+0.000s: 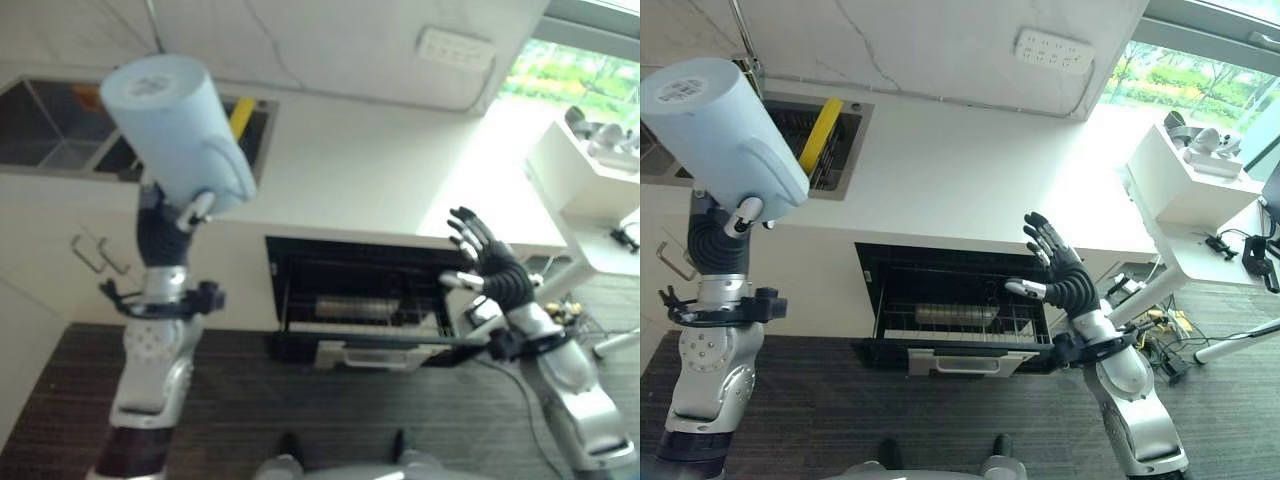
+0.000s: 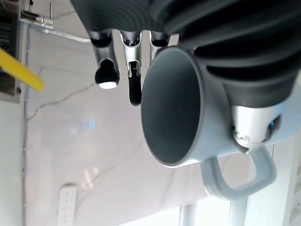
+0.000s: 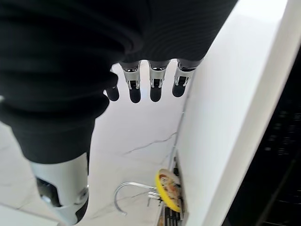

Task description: Place the dishes in the dishwasher.

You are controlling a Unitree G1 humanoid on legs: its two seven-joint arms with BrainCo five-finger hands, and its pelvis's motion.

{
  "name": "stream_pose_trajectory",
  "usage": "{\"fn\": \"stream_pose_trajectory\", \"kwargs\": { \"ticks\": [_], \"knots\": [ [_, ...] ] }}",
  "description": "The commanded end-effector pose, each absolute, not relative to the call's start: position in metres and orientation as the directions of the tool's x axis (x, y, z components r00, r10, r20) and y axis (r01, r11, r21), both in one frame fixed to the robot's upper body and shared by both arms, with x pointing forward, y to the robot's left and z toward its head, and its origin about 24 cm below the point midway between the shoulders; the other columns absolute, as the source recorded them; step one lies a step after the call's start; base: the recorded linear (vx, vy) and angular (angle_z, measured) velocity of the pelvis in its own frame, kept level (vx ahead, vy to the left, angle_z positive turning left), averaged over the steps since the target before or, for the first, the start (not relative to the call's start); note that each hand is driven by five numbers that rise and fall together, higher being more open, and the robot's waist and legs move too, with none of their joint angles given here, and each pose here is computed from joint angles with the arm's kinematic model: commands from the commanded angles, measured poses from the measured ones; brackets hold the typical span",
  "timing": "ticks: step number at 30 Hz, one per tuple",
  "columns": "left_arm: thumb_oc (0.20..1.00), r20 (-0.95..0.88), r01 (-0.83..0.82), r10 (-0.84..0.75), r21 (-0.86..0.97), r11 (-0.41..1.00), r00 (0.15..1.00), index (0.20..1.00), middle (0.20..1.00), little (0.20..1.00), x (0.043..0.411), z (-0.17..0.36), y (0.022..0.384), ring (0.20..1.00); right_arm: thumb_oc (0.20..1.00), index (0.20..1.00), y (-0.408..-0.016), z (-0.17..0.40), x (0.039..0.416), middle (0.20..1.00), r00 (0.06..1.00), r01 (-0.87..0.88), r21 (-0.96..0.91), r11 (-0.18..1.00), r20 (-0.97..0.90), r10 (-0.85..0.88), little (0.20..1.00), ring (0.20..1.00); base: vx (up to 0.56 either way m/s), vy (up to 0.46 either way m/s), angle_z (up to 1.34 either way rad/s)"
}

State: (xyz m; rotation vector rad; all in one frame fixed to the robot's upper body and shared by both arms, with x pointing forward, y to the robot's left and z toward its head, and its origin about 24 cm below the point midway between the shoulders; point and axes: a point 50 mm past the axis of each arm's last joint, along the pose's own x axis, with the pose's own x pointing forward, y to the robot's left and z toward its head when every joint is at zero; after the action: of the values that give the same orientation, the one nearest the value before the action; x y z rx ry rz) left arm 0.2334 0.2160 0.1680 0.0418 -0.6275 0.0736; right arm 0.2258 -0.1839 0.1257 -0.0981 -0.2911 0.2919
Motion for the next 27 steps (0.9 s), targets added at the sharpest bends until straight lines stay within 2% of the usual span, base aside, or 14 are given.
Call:
{"fn": "stream_pose_trajectory", "kwargs": {
  "ticks": [1, 9, 15, 19, 27],
  "knots": [
    [0.200, 0.642, -0.107, 0.014, 0.107, 0.989, 0.767, 0.200, 0.200, 0.200, 0.236, 0.179, 0.207, 0.200, 1.000, 1.000, -0.190, 0.149, 0.235, 1.000, 0.890, -0.233, -0.137, 0.963, 0.368, 0.268, 1.000, 1.000, 0.06, -0.165, 0.05],
    [0.200, 0.543, -0.068, -0.073, 0.234, 0.970, 0.837, 0.200, 0.200, 0.200, 0.247, 0.157, 0.198, 0.200, 1.000, 1.000, -0.187, 0.154, 0.249, 1.000, 0.867, -0.354, -0.109, 0.929, 0.334, 0.369, 1.000, 1.000, 0.06, -0.135, -0.12],
    [0.200, 0.467, 0.055, -0.210, 0.324, 0.945, 0.859, 0.200, 0.200, 0.200, 0.256, 0.146, 0.180, 0.200, 1.000, 1.000, -0.175, 0.158, 0.259, 1.000, 0.817, -0.488, -0.049, 0.871, 0.326, 0.476, 1.000, 1.000, 0.00, -0.058, -0.02],
    [0.200, 0.429, 0.050, -0.247, 0.421, 0.906, 0.869, 0.200, 0.200, 0.200, 0.262, 0.139, 0.175, 0.200, 1.000, 1.000, -0.166, 0.163, 0.261, 1.000, 0.759, -0.594, 0.003, 0.804, 0.331, 0.560, 1.000, 1.000, 0.00, -0.006, 0.02],
    [0.200, 0.409, -0.011, -0.269, 0.565, 0.825, 0.872, 0.200, 0.200, 0.200, 0.266, 0.127, 0.164, 0.200, 1.000, 1.000, -0.143, 0.175, 0.262, 1.000, 0.712, -0.644, 0.029, 0.765, 0.389, 0.584, 1.000, 1.000, 0.00, -0.009, 0.02]
  ]
}}
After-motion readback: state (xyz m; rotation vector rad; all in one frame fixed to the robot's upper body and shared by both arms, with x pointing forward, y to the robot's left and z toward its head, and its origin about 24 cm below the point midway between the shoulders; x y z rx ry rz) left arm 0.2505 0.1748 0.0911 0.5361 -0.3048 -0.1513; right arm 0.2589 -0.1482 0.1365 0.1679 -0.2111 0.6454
